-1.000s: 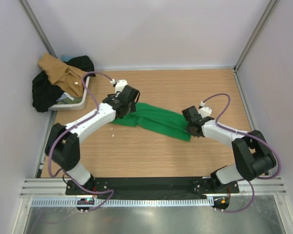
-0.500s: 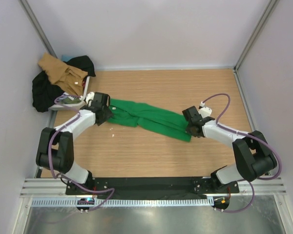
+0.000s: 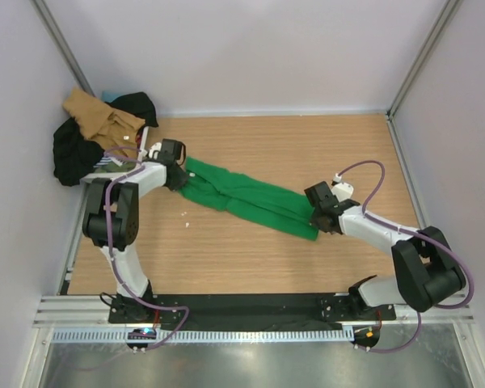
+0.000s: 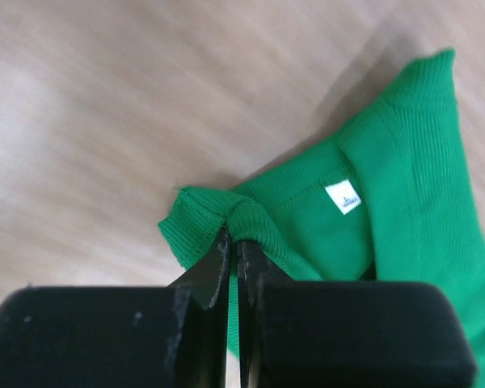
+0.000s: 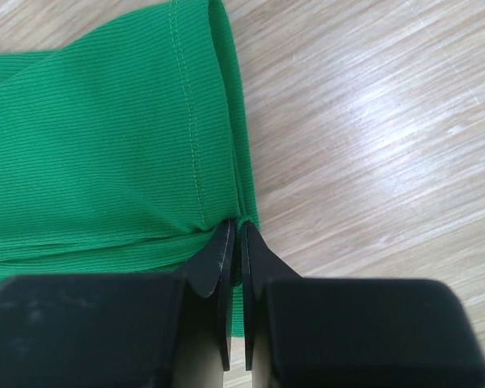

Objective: Fold and stack the tank tops
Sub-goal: Fold the tank top

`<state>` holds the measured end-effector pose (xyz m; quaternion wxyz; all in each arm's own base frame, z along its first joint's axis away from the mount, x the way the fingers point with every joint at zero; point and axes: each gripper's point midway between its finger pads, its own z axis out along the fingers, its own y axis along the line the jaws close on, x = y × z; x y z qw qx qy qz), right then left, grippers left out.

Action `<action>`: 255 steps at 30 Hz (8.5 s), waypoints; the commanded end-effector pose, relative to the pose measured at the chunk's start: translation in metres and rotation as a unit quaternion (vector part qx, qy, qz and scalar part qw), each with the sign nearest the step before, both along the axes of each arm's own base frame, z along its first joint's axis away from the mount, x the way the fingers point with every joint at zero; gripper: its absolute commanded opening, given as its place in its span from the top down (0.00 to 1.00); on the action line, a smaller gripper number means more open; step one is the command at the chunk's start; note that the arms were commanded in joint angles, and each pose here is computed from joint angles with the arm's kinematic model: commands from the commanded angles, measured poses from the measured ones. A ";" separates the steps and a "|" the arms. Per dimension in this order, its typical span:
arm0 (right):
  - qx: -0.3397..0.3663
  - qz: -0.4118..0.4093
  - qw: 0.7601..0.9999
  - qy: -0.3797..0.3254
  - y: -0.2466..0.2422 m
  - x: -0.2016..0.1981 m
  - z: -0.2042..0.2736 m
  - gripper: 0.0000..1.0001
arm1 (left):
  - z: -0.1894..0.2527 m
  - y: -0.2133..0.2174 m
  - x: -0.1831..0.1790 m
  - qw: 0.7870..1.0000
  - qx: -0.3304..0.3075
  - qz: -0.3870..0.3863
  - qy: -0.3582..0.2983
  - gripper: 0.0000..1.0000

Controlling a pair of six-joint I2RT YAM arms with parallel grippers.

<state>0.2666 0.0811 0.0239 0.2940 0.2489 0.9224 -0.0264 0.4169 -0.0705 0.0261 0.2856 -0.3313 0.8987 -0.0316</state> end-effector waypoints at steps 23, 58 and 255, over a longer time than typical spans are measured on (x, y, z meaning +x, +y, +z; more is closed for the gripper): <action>0.059 0.201 0.972 0.103 0.220 -0.143 -0.033 0.99 | 0.006 -0.141 0.163 0.986 -0.061 -0.141 -0.067 1.00; 0.168 0.348 0.922 -0.035 0.262 -0.191 0.098 0.23 | 0.142 -0.115 0.161 0.970 0.013 -0.200 -0.139 0.00; 0.225 0.347 0.908 0.061 0.173 -0.078 0.035 0.97 | 0.022 -0.181 -0.234 0.935 -0.080 -0.344 -0.015 1.00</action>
